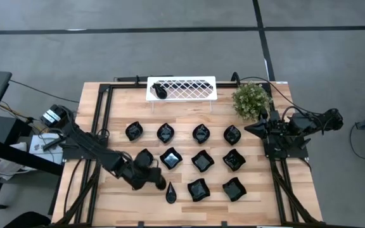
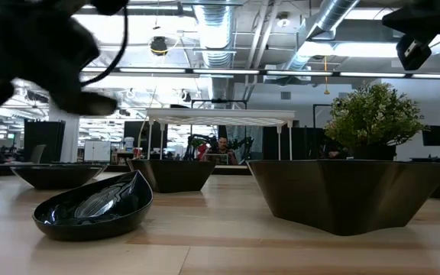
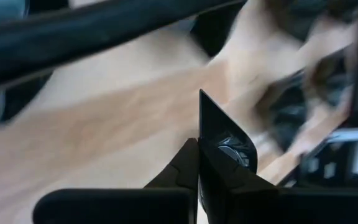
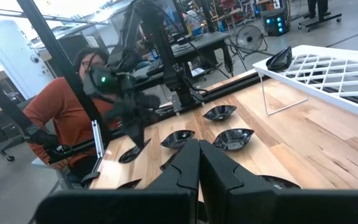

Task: Pick & Place Mini shaped plates
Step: Stack the left black drop shaped plate on top of the black drop shaped plates on the shelf

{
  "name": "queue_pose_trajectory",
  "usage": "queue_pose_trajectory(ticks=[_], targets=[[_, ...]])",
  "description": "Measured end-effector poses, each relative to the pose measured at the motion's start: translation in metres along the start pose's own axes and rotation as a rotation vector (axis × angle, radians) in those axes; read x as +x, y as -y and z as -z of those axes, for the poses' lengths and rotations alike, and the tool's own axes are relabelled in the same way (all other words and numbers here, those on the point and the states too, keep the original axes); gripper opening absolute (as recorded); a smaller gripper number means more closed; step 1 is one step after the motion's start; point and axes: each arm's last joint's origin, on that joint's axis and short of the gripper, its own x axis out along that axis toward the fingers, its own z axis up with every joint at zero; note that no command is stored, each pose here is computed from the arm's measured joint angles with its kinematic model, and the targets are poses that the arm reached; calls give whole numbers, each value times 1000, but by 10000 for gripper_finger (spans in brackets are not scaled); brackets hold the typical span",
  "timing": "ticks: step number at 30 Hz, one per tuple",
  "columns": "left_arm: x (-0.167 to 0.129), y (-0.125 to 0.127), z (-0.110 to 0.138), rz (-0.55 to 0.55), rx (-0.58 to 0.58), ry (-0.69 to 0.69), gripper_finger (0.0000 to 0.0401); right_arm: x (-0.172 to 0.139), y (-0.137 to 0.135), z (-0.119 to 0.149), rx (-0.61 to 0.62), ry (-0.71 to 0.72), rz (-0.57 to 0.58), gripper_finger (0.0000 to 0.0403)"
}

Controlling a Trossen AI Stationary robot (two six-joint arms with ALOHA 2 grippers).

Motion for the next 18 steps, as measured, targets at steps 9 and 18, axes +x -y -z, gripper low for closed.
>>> queue_pose_trajectory(ticks=[9, 18], targets=[[-16, 21, -71, 73, 74, 148, 4, 0, 0, 0, 0, 0, 0, 0], [-39, 22, -152, 74, 100, 381, 3, 0, 0, 0, 0, 0, 0, 0]])
